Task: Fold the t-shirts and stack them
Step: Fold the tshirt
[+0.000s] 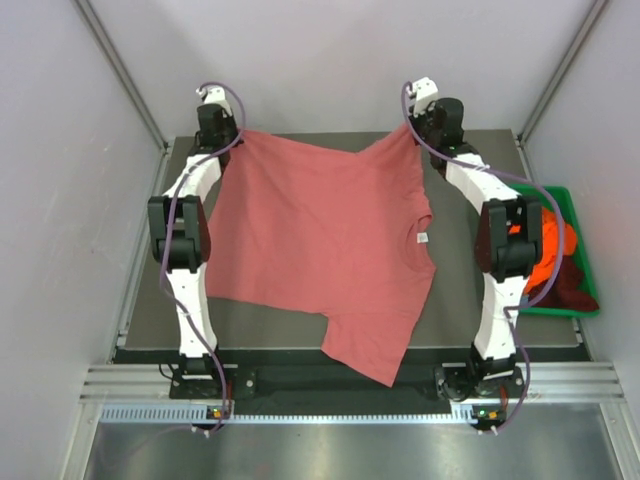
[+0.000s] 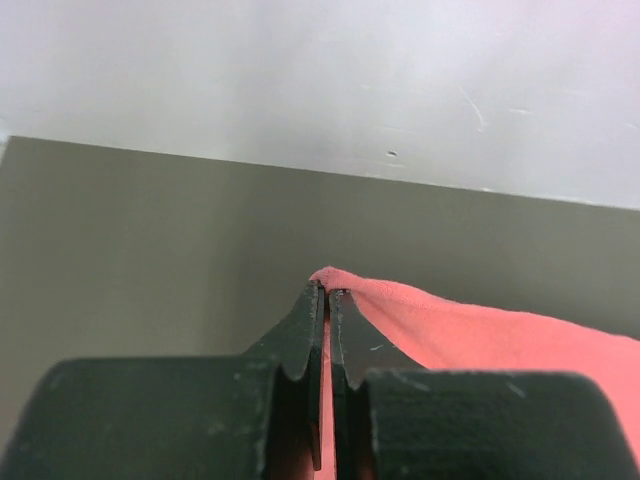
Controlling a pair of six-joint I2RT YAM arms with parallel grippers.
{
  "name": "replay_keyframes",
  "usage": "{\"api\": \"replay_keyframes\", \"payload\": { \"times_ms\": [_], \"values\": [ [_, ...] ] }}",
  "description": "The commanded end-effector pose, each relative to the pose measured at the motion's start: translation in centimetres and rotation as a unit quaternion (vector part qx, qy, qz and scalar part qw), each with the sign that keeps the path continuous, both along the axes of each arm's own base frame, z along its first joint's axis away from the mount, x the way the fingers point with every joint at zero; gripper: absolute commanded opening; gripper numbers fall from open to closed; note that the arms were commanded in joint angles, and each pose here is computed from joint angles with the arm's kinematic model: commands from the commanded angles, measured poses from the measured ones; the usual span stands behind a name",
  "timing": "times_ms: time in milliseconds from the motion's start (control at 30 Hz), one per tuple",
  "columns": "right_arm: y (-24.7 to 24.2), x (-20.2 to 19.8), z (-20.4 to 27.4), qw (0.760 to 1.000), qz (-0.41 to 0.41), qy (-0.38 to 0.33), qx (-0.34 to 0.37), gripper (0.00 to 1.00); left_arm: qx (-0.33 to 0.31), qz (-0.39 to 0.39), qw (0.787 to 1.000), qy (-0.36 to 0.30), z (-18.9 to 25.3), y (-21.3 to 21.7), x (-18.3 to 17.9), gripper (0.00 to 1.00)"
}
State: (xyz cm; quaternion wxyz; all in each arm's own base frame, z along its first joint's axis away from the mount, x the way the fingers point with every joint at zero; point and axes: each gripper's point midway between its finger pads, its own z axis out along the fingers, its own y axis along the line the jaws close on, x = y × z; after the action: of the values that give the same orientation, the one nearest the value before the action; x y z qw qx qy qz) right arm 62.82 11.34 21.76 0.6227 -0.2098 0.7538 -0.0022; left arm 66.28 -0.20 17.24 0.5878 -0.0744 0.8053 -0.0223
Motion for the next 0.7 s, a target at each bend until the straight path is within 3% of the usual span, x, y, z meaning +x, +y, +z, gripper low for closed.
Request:
{"api": "replay_keyframes", "payload": {
  "times_ms": [0, 367, 667],
  "values": [
    [0.7, -2.5, 4.5, 0.999, 0.026, -0.023, 0.012, 0.0, -0.02, -0.049, 0.998, -0.021, 2.0, 0.5, -0.3, 0.0],
    [3.0, -4.8, 5.7, 0.999, 0.03, -0.013, 0.041, 0.0, -0.025, -0.086, 0.994, 0.059, 0.0, -0.1, -3.7, 0.0],
    [3.2, -6.8, 6.2, 0.999, 0.006, 0.0, 0.046, 0.0, -0.051, -0.094, 0.992, 0.061, -0.1, -0.6, -5.2, 0.0]
  ]
}}
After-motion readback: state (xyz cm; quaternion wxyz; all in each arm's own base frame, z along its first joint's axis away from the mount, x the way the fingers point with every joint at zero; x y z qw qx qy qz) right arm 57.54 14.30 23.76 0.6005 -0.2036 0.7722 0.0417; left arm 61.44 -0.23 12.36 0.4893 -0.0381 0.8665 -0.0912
